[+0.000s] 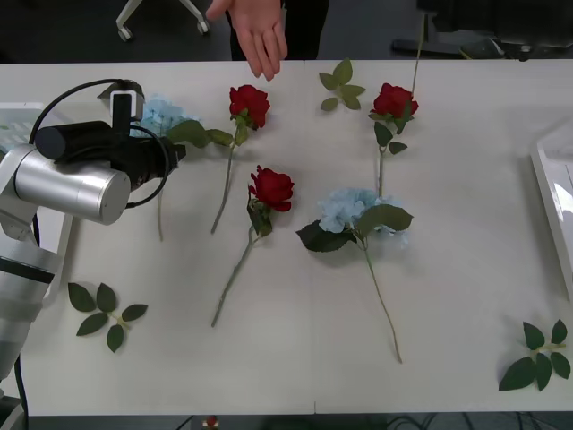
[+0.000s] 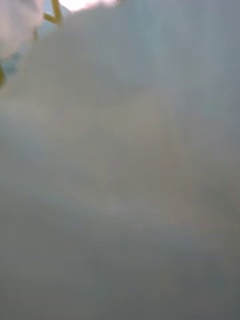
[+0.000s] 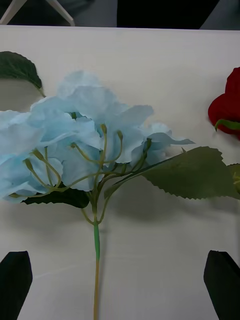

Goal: Place the red flowers into the right box and the blue flowers into the left box. If a person shows an open palm, hand one flower to the person first, then continue sorting.

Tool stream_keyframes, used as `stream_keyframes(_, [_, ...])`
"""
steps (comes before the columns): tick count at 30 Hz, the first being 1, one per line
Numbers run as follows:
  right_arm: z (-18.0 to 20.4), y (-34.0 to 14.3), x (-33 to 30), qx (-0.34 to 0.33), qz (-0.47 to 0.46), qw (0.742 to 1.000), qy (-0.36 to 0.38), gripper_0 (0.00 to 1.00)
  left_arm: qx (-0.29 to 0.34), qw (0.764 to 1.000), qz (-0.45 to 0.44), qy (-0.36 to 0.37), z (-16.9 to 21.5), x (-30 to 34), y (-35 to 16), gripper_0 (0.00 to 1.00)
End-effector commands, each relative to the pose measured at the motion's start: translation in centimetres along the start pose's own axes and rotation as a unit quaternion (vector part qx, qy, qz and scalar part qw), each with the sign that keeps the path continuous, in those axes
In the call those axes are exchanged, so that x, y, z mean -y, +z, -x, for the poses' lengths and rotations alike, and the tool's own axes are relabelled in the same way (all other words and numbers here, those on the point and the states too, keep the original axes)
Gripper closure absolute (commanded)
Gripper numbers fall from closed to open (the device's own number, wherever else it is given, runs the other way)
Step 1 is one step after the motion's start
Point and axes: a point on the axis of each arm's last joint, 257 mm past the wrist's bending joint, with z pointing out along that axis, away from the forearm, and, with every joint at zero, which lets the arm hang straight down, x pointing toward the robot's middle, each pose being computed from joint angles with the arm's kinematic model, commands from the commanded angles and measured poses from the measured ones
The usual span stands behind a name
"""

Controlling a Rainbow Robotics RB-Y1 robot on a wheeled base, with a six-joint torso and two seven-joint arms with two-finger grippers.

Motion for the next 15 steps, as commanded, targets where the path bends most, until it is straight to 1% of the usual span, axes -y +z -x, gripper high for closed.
stream_keyframes(1, [5.7, 0.4, -5.3, 0.070, 0.057, 0.995, -0.048, 1.00, 0.014, 1.000, 0.003, -0.004, 1.5, -0.7, -0.6, 0.00])
stream_keyframes(4, [6.7, 1.0, -8.7, 0.092, 0.091, 0.989, -0.078, 1.00, 0.014, 1.000, 0.002, -0.004, 1.5, -0.7, -0.6, 0.00])
stream_keyframes(9, [8.3, 2.4, -13.9, 0.126, 0.135, 0.977, -0.104, 1.00, 0.014, 1.000, 0.002, -0.004, 1.5, -0.7, -0.6, 0.00])
stream_keyframes(15, [9.7, 4.8, -18.2, 0.167, 0.144, 0.964, -0.146, 1.00, 0.014, 1.000, 0.003, -0.004, 1.4, -0.8, -0.6, 0.00])
